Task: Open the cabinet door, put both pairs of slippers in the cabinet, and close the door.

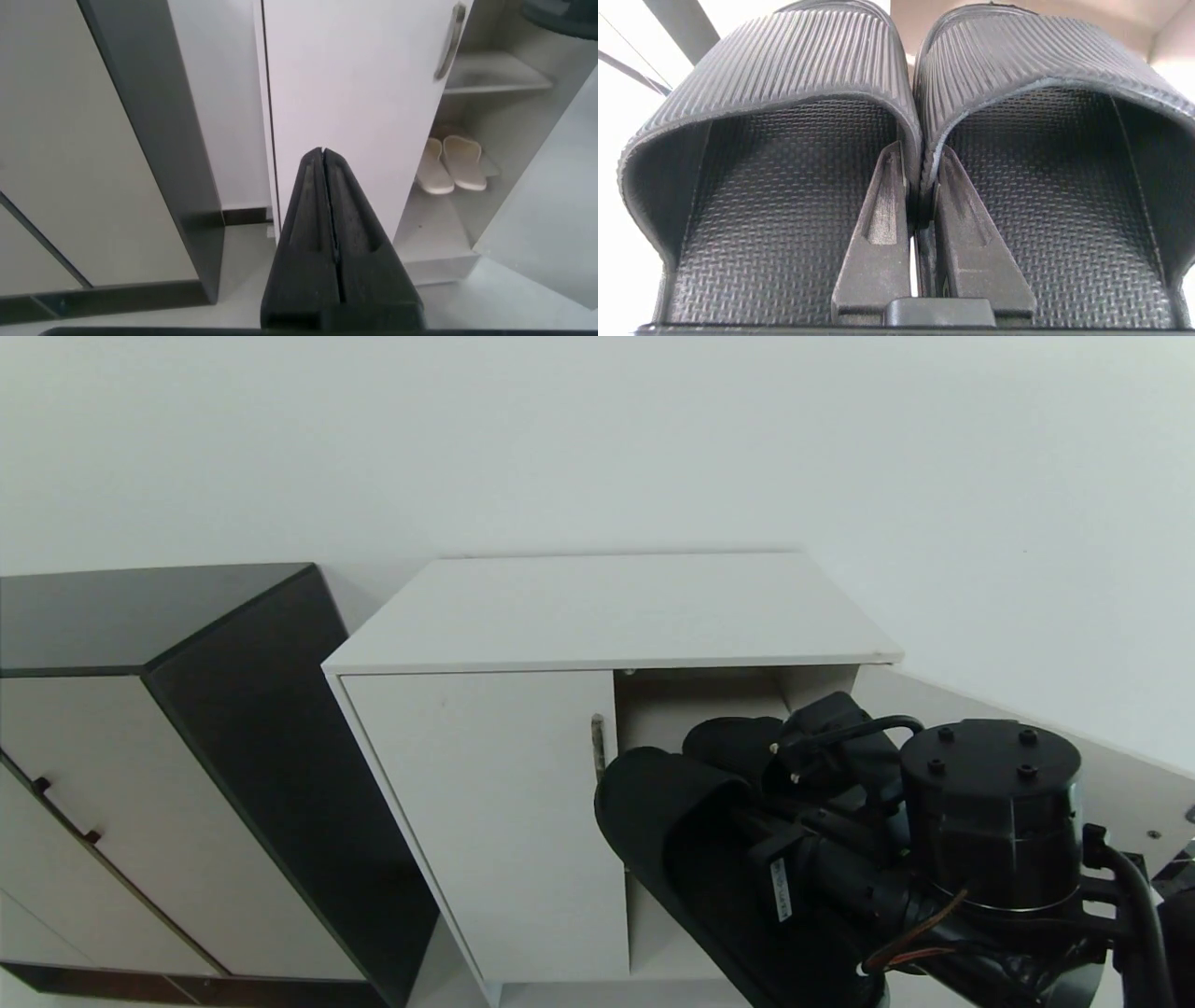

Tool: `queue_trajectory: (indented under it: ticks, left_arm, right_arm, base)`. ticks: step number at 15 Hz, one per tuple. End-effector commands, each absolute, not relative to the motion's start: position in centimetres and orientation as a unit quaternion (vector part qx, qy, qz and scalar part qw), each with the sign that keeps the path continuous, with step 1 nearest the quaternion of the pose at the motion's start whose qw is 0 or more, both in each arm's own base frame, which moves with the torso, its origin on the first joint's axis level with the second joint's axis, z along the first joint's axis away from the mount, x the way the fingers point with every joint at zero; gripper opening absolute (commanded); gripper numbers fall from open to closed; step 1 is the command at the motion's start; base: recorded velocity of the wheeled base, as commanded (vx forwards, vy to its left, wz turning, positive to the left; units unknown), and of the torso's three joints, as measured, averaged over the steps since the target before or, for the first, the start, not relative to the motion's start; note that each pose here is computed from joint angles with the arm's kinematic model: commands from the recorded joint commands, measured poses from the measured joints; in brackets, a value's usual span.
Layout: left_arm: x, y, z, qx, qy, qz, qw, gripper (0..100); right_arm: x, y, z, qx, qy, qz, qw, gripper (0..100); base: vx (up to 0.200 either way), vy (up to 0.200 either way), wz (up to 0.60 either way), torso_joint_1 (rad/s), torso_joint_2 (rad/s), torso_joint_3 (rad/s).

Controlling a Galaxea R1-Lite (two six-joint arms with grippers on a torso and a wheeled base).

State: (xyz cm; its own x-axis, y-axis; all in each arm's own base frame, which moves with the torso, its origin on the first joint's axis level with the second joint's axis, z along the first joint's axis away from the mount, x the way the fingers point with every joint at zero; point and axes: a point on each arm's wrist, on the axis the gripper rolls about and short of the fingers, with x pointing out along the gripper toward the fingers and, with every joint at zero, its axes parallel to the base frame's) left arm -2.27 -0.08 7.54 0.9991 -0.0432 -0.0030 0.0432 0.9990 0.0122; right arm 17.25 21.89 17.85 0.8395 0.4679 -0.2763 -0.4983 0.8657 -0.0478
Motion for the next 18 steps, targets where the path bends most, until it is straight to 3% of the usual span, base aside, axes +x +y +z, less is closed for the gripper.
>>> queue_trajectory:
  ticks: [1,10,18]
  left_arm:
    - [-2.27,-0.08,7.54,0.006,0.001,-0.021,1.0,0]
    - [-2.27,-0.08,7.54,0.006,0.001,-0.021,1.0,0]
    - [-2.27,-0.08,7.55,0.005,0.001,-0.021,1.0,0]
  right_arm:
    - [17.29,21.95,17.73,-0.06,0.13,0.252,0.957,0]
    - [17.38,22.08,17.47,-0.063,0.134,0.252,0.956,0]
    - [17.32,22.06,17.35,-0.065,0.136,0.252,0.956,0]
  base:
    - [0.0,0.0,0.0,-0.188,0.49,0.315]
    - [0.0,0.0,0.0,-0.156,0.48,0.326]
    - [0.0,0.0,0.0,-0.066,0.44,0.369]
